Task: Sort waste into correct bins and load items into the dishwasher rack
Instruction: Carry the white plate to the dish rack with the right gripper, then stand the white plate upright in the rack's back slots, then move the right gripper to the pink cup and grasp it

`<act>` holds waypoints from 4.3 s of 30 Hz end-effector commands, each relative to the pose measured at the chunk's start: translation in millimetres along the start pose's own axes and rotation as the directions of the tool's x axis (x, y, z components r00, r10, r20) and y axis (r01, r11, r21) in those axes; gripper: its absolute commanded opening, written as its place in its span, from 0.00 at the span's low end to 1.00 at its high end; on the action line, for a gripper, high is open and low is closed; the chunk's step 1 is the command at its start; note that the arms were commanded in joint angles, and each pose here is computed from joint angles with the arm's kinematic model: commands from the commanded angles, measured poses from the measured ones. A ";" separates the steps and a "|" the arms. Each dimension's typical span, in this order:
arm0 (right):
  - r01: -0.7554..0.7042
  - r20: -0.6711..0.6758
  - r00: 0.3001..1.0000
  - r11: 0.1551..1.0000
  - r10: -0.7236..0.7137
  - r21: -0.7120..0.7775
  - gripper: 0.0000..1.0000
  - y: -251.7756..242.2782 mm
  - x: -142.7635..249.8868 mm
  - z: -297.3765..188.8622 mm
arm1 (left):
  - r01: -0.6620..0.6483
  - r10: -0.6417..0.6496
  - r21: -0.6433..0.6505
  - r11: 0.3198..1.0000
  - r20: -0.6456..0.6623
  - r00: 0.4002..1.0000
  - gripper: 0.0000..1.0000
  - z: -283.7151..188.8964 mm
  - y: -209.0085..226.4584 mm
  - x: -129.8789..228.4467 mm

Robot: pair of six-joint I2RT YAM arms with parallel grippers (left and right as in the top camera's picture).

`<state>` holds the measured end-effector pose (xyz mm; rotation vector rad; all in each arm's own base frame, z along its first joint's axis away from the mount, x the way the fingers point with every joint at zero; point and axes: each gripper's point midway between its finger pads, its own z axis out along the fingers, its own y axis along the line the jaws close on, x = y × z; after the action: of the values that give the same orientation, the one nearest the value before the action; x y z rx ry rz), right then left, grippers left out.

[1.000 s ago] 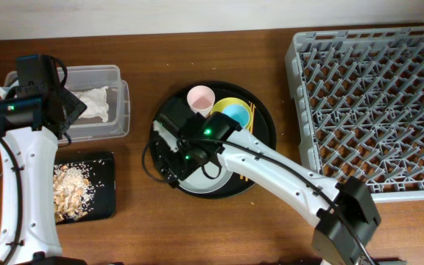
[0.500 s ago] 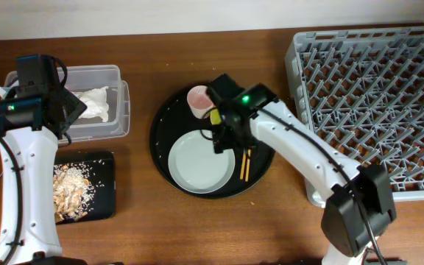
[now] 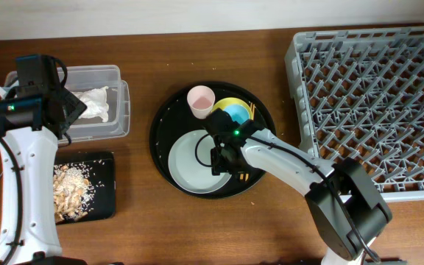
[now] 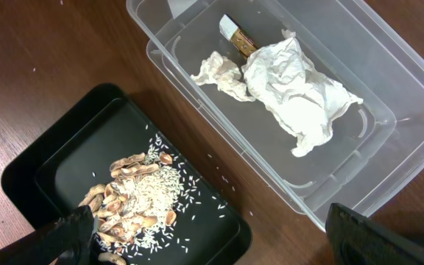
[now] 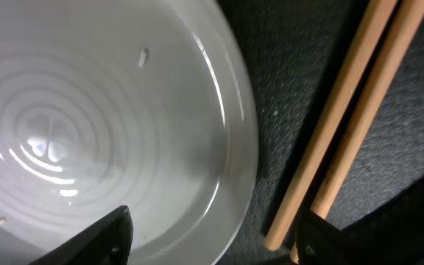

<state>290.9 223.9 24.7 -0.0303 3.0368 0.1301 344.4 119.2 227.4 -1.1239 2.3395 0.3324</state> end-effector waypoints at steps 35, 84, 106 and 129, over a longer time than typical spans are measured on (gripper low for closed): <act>0.046 0.442 0.895 0.972 0.062 -0.230 0.04 -6.6 -22.9 -176.4 | -0.001 0.001 -0.009 1.000 0.012 1.000 0.99 -1.9 3.0 -2.8; -0.821 -0.087 0.568 0.556 0.818 -0.131 0.74 -391.2 -73.6 -95.2 | -0.002 0.002 -0.009 1.000 0.012 1.000 0.99 -2.0 2.8 -2.5; -0.561 0.584 0.731 0.798 0.353 0.219 0.04 -381.6 -195.9 -262.0 | -0.001 0.002 -0.009 1.000 0.012 1.000 0.99 -1.9 2.9 -2.6; -0.457 0.733 0.680 0.770 -0.020 0.445 0.71 -233.6 -239.2 -311.1 | -0.001 0.002 -0.009 1.000 0.012 1.000 0.99 -1.9 2.9 -2.6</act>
<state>533.7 -49.8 244.2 0.2867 2.3055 -0.8866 343.7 119.6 227.2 -1.1248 2.3413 0.3378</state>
